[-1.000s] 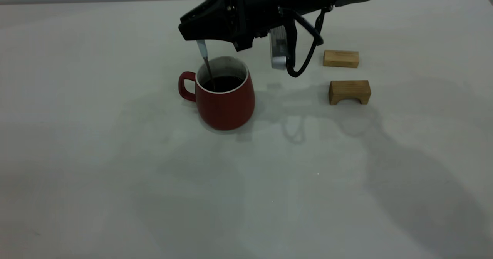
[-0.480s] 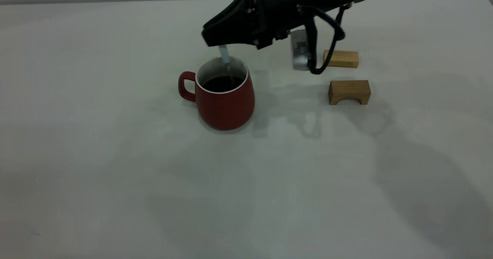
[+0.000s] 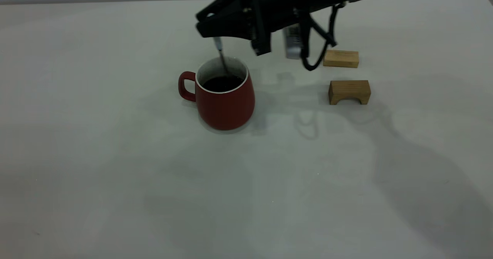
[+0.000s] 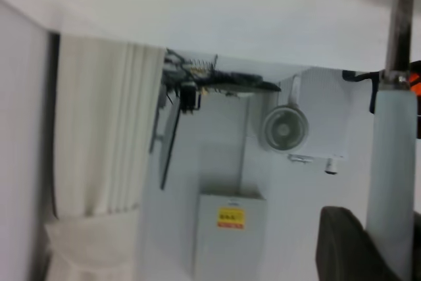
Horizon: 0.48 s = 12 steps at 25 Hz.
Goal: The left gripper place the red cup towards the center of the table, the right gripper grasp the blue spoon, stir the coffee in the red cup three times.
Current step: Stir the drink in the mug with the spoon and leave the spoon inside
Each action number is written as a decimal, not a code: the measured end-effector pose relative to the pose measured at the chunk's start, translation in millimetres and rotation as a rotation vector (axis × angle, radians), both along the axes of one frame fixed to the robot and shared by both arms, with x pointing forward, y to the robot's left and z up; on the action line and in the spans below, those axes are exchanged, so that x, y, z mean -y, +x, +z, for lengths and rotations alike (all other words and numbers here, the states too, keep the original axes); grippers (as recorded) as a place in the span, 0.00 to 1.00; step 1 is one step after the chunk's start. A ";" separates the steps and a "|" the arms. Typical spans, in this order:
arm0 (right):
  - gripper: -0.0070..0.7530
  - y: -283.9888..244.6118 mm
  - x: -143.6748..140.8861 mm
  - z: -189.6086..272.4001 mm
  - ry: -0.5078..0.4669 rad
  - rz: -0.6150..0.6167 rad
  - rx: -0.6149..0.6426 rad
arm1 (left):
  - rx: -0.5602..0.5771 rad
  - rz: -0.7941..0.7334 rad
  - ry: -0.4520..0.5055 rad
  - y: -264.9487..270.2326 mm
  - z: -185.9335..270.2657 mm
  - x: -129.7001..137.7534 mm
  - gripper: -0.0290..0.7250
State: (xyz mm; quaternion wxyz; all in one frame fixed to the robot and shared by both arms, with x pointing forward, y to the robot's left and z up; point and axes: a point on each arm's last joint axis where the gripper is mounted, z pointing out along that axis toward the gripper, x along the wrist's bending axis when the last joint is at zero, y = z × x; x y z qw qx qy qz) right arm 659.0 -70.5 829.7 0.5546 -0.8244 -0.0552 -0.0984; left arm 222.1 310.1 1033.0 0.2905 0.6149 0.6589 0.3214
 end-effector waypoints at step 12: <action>0.18 -17.7 -26.9 -1.8 -0.006 -0.013 -0.236 | 0.000 0.000 0.000 0.0 0.0 0.0 0.48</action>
